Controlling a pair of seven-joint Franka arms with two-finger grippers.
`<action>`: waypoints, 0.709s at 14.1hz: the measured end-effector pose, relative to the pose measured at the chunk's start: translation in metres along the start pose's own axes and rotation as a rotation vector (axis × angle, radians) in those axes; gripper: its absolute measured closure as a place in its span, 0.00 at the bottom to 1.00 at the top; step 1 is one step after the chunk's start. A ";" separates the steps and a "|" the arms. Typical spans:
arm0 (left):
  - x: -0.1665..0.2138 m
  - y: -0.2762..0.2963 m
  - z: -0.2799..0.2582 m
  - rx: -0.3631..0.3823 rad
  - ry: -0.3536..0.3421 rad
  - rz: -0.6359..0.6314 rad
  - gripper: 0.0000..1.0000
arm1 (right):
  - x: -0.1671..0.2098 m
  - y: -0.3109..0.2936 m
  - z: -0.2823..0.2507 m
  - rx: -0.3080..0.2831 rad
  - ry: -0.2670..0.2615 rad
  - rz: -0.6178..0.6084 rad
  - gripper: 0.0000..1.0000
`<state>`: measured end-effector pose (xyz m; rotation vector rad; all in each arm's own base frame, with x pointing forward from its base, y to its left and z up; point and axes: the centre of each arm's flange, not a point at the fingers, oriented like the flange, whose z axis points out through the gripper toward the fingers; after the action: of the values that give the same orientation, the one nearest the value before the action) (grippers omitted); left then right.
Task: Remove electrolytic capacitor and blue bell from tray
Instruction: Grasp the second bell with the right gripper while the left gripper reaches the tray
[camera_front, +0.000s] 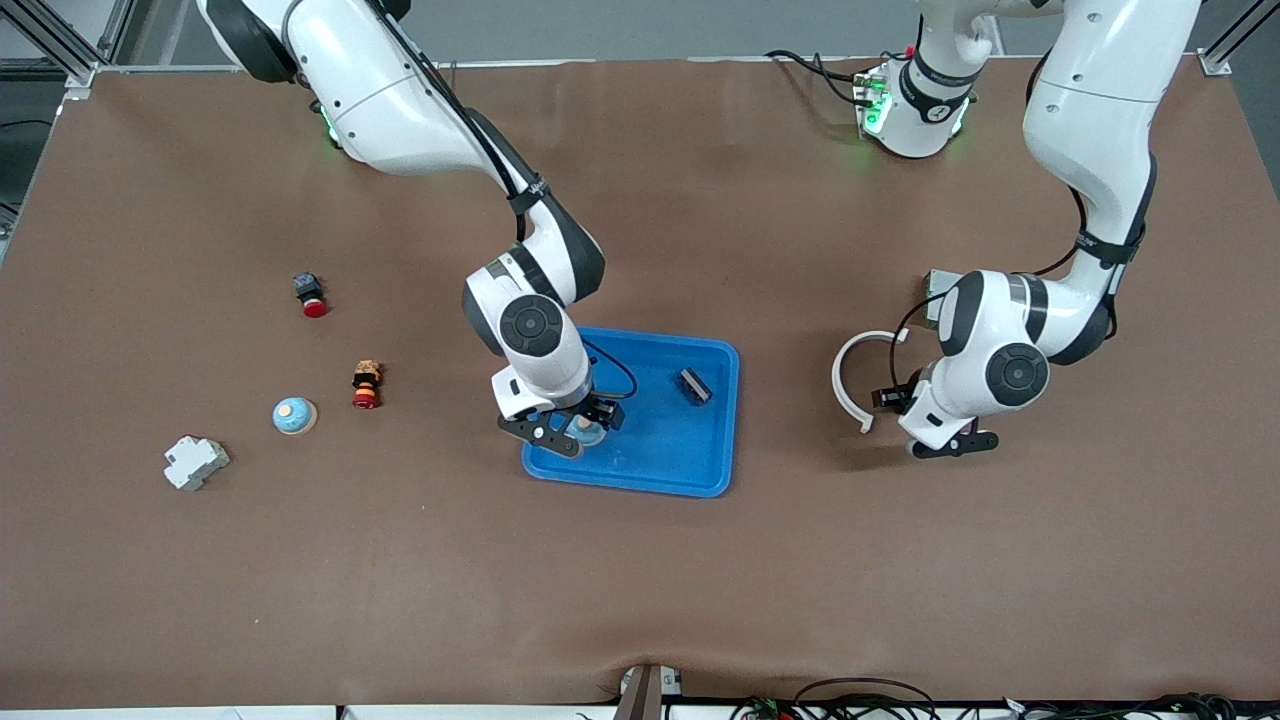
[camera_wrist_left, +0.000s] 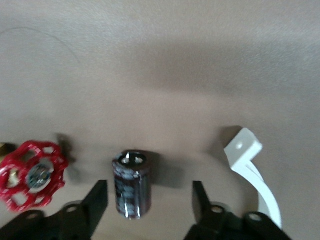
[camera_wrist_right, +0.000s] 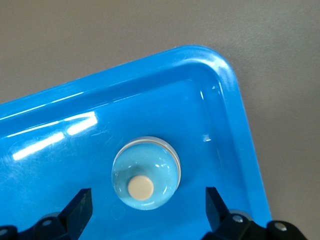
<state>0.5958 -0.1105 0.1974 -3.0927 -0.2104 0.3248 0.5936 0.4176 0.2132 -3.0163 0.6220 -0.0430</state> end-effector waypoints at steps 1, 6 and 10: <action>0.000 0.002 -0.013 0.004 -0.008 -0.012 0.06 | 0.001 0.000 0.003 0.004 0.003 0.002 0.00; -0.005 0.035 -0.083 0.022 -0.065 -0.090 0.00 | 0.002 -0.001 0.013 0.004 0.004 0.004 0.00; -0.011 0.076 -0.140 -0.043 -0.081 -0.187 0.00 | -0.001 -0.005 0.021 0.002 0.003 -0.002 0.07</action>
<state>0.6241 -0.1888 0.3335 -3.0719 -0.5109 0.4438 0.5956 0.4242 0.1926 -3.0158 0.6191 -0.0475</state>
